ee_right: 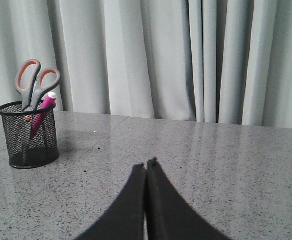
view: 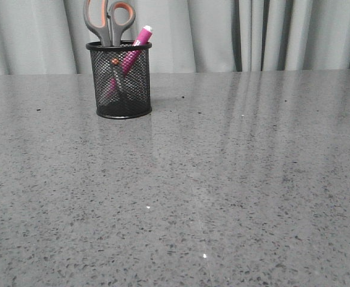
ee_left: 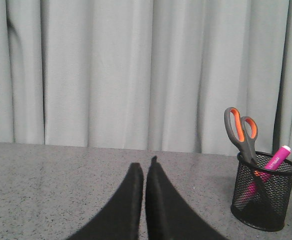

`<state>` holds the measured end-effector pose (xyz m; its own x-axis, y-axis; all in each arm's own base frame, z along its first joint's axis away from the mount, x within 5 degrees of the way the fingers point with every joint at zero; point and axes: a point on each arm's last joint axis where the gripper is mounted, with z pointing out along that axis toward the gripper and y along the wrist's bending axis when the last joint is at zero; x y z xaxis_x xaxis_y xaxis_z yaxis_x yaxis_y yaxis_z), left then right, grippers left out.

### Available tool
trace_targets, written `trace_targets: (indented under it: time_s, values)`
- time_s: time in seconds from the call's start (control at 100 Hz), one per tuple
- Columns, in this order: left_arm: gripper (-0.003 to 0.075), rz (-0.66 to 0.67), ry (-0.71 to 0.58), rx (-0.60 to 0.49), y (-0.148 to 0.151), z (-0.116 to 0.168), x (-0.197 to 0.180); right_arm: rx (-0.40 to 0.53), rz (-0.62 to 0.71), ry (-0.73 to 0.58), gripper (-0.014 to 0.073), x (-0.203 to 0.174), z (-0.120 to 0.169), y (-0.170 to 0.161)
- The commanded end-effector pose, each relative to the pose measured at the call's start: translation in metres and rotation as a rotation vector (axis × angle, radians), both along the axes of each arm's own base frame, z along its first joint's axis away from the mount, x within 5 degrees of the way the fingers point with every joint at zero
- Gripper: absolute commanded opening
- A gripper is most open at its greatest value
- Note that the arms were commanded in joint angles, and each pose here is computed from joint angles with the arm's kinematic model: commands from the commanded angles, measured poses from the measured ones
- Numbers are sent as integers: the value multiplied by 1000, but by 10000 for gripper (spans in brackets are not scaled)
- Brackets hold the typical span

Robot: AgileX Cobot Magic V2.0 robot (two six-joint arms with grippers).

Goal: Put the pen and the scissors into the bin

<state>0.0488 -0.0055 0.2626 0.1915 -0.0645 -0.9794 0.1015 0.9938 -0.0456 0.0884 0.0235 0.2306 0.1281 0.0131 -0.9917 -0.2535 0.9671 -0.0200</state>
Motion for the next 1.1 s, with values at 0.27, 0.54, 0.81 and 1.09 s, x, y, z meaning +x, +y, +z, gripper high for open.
trace_targets:
  time_s: [0.27, 0.54, 0.81, 1.09]
  values:
    - [-19, 43, 44, 114, 2, -16, 5, 21, -22, -97, -71, 0, 15, -2]
    - [-19, 57, 85, 104, 3, -58, 6, 21, -22, -97, -71, 0, 15, -2]
    - [-19, 61, 103, 62, 3, -62, 7, 22, -22, -99, -71, 0, 15, -2]
    - [-19, 61, 103, 62, 3, -62, 7, 22, -22, -99, -71, 0, 15, -2]
